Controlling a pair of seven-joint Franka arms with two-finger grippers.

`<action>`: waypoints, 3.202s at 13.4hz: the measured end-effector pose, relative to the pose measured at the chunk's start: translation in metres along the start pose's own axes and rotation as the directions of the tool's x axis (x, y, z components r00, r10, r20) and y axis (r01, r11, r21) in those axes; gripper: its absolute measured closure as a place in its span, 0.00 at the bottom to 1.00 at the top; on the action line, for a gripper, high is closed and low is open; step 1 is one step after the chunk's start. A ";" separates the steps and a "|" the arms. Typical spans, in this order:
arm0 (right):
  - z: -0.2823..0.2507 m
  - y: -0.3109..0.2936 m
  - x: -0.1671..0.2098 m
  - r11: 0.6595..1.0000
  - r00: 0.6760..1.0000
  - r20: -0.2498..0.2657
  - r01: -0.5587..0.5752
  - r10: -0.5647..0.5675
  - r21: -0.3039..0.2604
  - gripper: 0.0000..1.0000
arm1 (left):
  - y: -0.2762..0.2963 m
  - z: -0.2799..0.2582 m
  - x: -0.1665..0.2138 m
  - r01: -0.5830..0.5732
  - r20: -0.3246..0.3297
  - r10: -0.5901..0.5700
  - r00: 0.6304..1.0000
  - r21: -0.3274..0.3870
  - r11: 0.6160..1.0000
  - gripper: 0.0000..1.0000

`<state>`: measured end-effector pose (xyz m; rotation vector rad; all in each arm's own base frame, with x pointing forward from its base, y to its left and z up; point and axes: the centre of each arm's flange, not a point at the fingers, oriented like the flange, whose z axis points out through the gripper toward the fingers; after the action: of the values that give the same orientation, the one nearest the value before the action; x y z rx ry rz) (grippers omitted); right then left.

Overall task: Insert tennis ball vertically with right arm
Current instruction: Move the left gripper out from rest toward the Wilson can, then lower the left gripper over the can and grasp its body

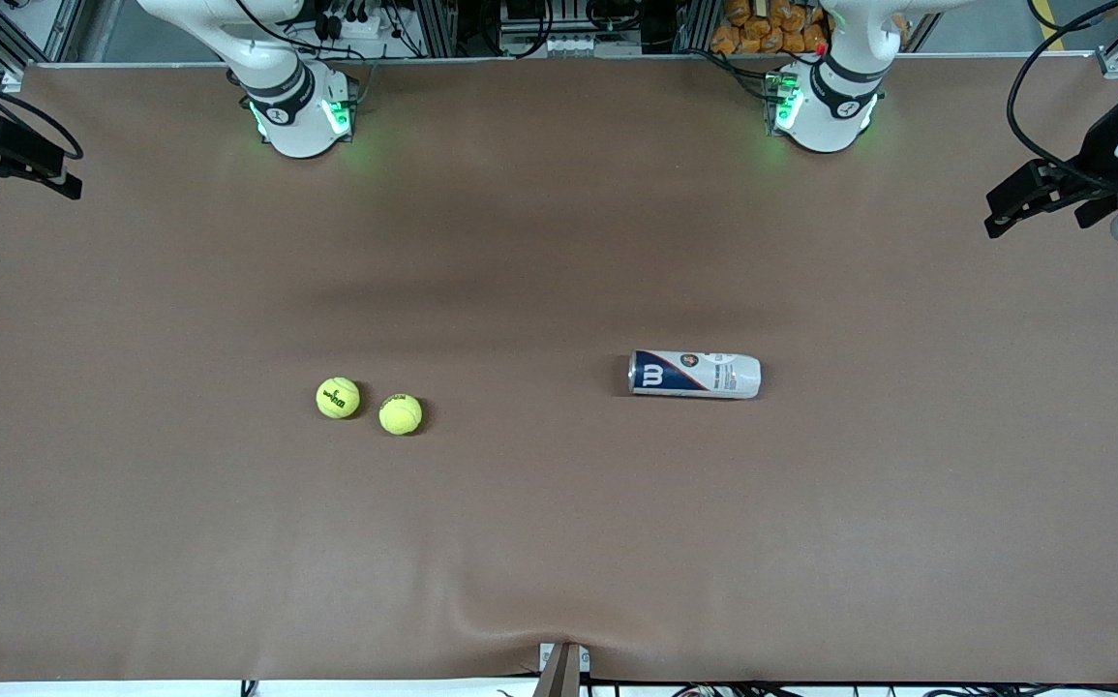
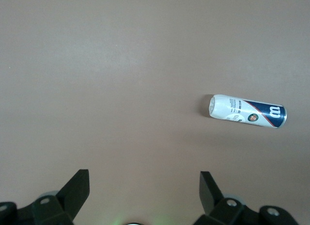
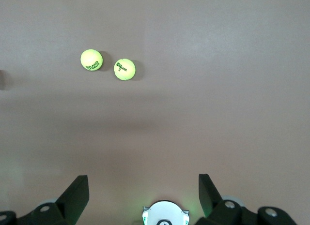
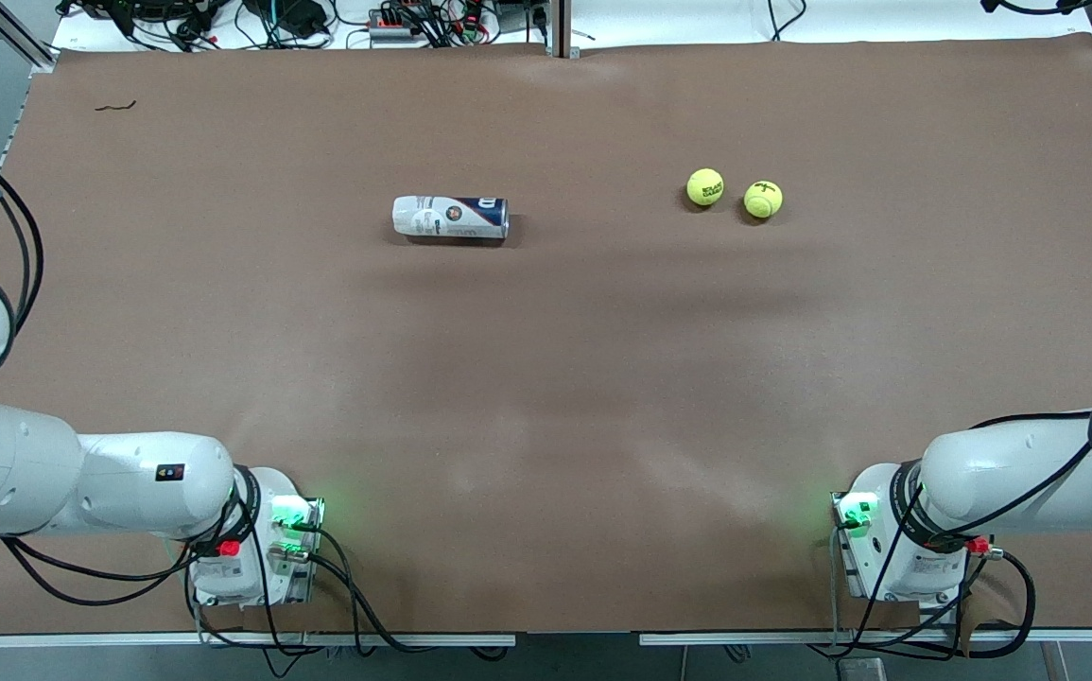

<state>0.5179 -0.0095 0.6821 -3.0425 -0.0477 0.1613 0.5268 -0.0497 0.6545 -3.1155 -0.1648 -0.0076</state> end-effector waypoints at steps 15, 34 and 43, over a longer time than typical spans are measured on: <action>0.000 0.001 0.000 1.000 1.000 0.000 -0.002 0.002 0.000 0.00 | 0.010 0.011 0.008 -0.017 0.031 0.017 0.999 0.002 1.000 0.00; 0.000 0.000 0.000 1.000 1.000 0.004 0.000 0.000 0.000 0.00 | 0.045 0.032 0.016 -0.097 0.048 0.095 0.994 0.045 0.994 0.00; 0.000 0.000 0.000 1.000 1.000 0.005 0.001 -0.001 0.000 0.00 | 0.125 0.091 0.016 -0.241 0.145 0.232 0.962 0.048 0.969 0.00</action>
<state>0.5174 -0.0093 0.6817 -3.0418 -0.0487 0.1682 0.5563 -0.1705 0.5612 -3.0477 0.2030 0.2133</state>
